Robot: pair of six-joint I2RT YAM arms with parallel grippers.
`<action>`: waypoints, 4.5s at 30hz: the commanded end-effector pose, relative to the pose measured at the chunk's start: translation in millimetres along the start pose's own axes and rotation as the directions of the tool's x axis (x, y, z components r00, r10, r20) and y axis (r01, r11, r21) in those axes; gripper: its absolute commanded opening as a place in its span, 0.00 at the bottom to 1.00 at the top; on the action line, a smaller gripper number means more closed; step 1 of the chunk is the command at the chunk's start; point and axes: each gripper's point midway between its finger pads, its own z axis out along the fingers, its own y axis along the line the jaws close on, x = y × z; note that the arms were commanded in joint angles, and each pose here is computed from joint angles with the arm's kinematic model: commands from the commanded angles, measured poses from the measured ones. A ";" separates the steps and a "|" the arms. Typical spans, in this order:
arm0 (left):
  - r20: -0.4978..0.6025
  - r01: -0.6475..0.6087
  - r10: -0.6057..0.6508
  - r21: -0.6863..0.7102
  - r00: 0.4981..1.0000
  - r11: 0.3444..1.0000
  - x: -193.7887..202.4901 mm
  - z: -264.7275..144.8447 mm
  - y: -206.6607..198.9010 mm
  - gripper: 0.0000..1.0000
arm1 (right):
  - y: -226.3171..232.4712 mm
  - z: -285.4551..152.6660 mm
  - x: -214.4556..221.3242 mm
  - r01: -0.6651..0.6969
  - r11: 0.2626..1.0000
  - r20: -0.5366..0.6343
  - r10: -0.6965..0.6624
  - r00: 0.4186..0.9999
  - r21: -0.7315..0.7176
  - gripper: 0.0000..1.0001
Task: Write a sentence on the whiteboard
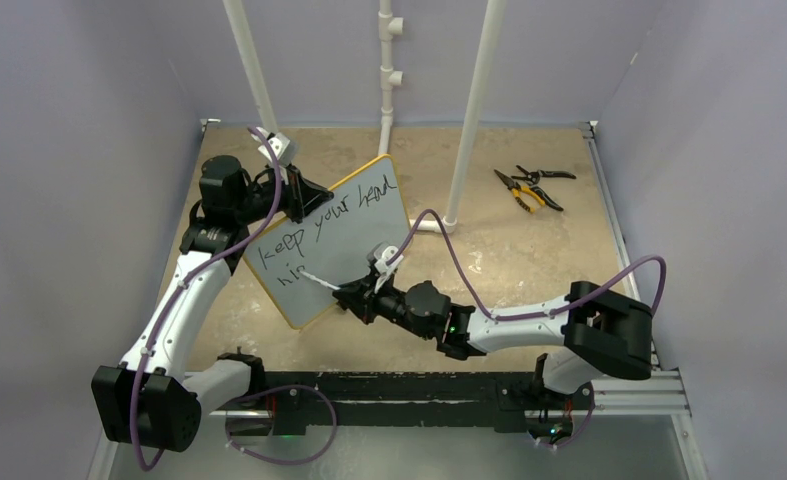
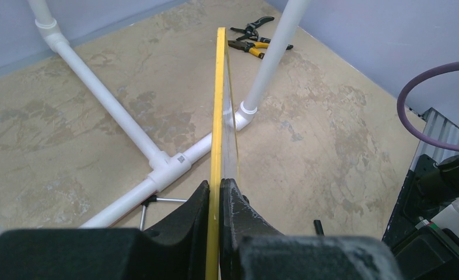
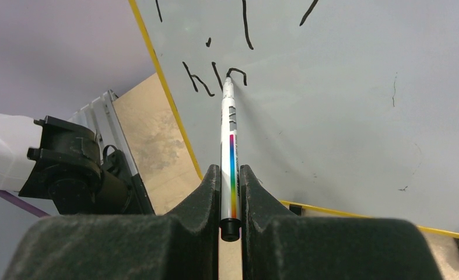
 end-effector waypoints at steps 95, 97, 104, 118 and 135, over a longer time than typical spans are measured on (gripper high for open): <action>-0.004 0.014 -0.014 0.029 1.000 0.999 5.1 4.5 -0.8 0.00 | -2.2 -4.9 -66.7 0.054 0.999 0.128 -0.054 0.990 0.004 0.00; -0.003 0.012 -0.012 0.028 1.000 1.000 4.5 4.6 -0.7 0.00 | -2.1 -5.4 -64.5 0.054 0.999 0.123 -0.053 0.991 0.000 0.00; -0.004 0.013 -0.013 0.029 1.000 0.999 4.7 4.3 -1.0 0.00 | -3.1 0.1 -60.4 0.059 0.998 0.113 -0.059 0.992 0.007 0.00; -0.004 0.012 -0.012 0.031 1.000 0.999 4.6 4.3 -1.3 0.00 | -22.1 -0.4 -35.8 0.036 0.995 0.053 -0.040 0.998 0.089 0.00; -0.001 0.009 -0.009 0.031 1.000 0.999 3.9 3.6 -2.0 0.00 | -24.8 -11.4 5.9 -0.022 0.997 -0.045 0.026 0.999 0.075 0.00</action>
